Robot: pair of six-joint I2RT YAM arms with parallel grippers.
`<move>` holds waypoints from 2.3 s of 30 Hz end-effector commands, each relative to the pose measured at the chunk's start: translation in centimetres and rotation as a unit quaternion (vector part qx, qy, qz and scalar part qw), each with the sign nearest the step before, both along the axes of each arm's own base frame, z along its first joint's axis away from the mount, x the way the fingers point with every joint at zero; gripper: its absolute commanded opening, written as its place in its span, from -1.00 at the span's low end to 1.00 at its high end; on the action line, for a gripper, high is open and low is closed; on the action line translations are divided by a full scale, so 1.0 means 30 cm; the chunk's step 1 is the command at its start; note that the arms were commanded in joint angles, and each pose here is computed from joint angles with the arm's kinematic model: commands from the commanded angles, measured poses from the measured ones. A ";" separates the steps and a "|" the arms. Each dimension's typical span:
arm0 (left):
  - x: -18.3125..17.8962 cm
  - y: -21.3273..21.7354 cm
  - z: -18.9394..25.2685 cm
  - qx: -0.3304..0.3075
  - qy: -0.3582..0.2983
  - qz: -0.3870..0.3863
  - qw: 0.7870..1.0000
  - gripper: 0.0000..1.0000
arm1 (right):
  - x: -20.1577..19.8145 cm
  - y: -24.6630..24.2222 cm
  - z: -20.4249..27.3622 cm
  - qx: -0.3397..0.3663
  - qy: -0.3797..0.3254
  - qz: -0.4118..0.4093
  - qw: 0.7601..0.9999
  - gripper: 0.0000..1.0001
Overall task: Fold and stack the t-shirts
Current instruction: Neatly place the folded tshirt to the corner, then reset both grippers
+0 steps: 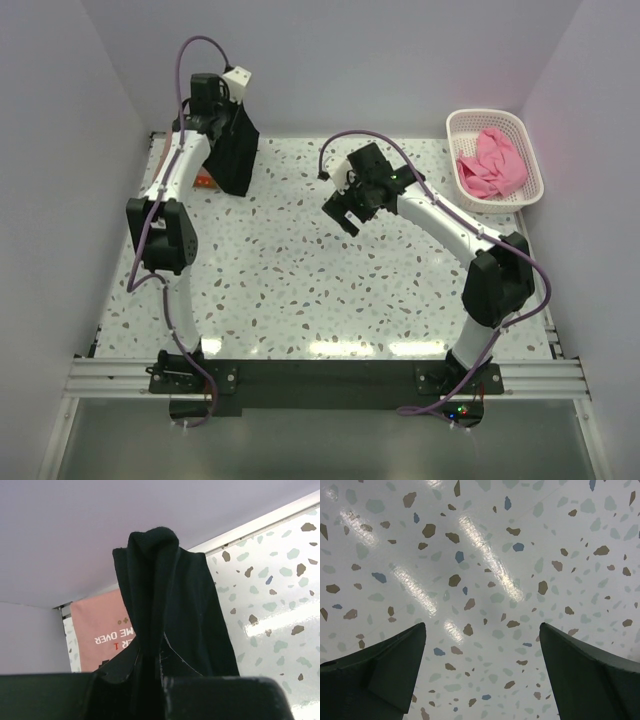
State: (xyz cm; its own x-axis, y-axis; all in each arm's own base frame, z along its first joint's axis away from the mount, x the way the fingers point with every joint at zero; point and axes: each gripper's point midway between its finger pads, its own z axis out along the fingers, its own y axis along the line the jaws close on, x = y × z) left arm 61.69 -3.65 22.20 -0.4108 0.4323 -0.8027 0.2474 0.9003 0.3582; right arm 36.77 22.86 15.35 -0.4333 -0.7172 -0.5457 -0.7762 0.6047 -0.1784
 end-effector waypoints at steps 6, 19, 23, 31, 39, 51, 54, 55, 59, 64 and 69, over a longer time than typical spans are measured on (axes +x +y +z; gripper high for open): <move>0.003 0.041 0.262 0.003 -0.101 0.003 0.995 -1.00 | 0.013 -0.012 0.060 0.004 -0.023 -0.001 1.000 0.97; -0.021 0.053 0.334 0.004 -0.113 -0.002 0.994 -1.00 | 0.024 -0.005 0.052 0.001 -0.021 0.000 1.000 0.97; -0.024 0.070 0.345 0.005 -0.117 0.003 0.993 -1.00 | 0.028 -0.005 0.046 -0.001 -0.019 -0.001 1.000 0.97; 0.005 0.125 0.278 0.013 -0.104 0.011 0.994 -1.00 | 0.034 0.003 0.029 -0.003 -0.014 0.000 1.000 0.97; 0.070 0.179 0.195 0.021 -0.106 0.011 0.994 -1.00 | 0.040 0.002 0.017 -0.011 -0.008 0.002 1.000 0.97; 0.156 0.391 0.026 0.077 -0.105 0.017 0.991 -0.81 | 0.050 0.007 -0.005 -0.021 0.005 0.003 1.000 0.97; 0.179 0.447 -0.007 0.111 -0.115 0.030 0.987 -0.62 | 0.052 0.009 -0.008 -0.023 0.008 0.003 1.000 0.97; 0.184 0.466 -0.021 0.121 -0.117 0.038 0.985 -0.43 | 0.054 0.009 -0.009 -0.025 0.009 0.002 1.000 0.97; 0.216 0.638 0.048 0.139 -0.163 0.131 0.968 0.62 | 0.062 -0.011 0.014 -0.024 0.004 -0.005 1.000 0.97; 0.158 0.667 0.235 0.033 -0.185 0.130 0.974 1.00 | 0.088 -0.045 0.051 -0.004 -0.003 -0.030 1.000 0.97; 0.043 0.469 0.247 -0.057 -0.113 0.044 0.991 1.00 | 0.128 -0.076 0.090 0.021 -0.005 -0.063 0.998 0.97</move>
